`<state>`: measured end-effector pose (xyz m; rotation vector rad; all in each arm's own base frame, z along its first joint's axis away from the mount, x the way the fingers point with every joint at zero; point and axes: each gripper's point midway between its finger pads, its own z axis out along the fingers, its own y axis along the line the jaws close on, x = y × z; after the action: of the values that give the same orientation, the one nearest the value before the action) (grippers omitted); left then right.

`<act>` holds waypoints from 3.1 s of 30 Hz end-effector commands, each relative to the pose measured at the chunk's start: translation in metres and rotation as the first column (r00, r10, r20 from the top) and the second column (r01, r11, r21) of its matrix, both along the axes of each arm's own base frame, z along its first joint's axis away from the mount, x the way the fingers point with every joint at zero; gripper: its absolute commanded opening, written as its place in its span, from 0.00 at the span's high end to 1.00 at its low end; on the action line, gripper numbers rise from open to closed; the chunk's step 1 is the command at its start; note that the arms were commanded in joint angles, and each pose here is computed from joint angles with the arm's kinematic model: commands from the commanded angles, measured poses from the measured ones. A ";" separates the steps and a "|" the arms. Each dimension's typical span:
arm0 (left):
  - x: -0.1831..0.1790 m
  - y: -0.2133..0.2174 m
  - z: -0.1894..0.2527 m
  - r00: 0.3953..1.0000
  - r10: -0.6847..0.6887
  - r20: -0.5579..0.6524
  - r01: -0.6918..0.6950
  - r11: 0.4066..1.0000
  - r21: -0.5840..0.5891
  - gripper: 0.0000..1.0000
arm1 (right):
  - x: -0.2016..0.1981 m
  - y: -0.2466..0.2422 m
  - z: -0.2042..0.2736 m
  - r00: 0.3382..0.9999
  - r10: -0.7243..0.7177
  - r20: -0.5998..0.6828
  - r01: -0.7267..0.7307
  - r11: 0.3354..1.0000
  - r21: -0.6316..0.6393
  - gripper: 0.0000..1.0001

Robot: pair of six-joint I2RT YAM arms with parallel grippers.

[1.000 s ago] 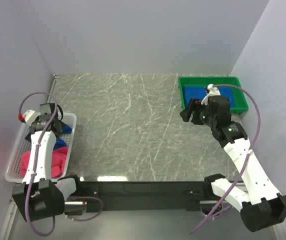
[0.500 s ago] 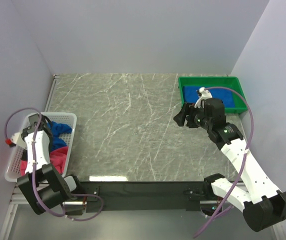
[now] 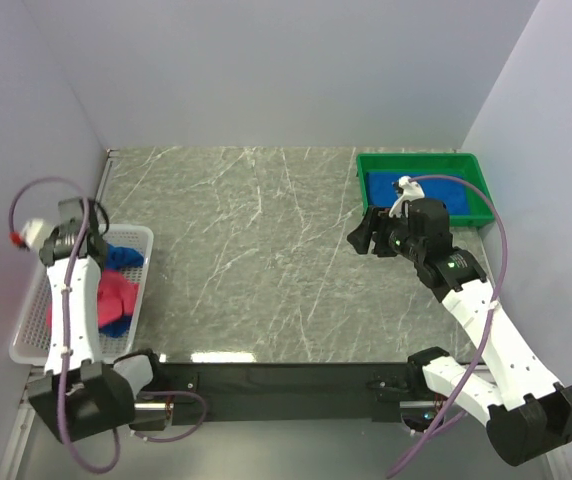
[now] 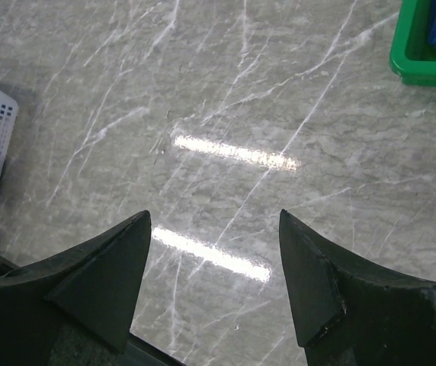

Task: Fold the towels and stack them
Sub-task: Grab crumpled towel, then move the towel to the center of the board, then flatten out the crumpled towel

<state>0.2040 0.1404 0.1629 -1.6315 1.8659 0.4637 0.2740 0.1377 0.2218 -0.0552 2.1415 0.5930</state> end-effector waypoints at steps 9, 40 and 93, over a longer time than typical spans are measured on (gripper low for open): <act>0.146 -0.147 0.203 0.811 -0.505 0.296 0.451 0.862 0.233 0.99 | 0.004 -0.009 0.020 0.996 -0.055 0.069 0.055 0.998 -0.008 0.26; 0.077 -0.336 -0.055 0.457 -0.822 0.340 0.876 0.482 -0.009 0.14 | 0.044 0.044 -0.099 0.975 0.035 -0.221 -0.067 0.988 -0.140 0.42; 0.098 -0.228 0.134 0.688 -0.724 0.045 0.619 0.618 0.485 0.99 | 0.060 -0.038 -0.011 0.959 -0.283 0.011 0.270 0.900 -0.341 1.00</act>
<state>0.3081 -0.1302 0.2368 -0.6107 1.9750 0.1435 0.3538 0.1210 0.1896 0.0818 2.2213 0.1345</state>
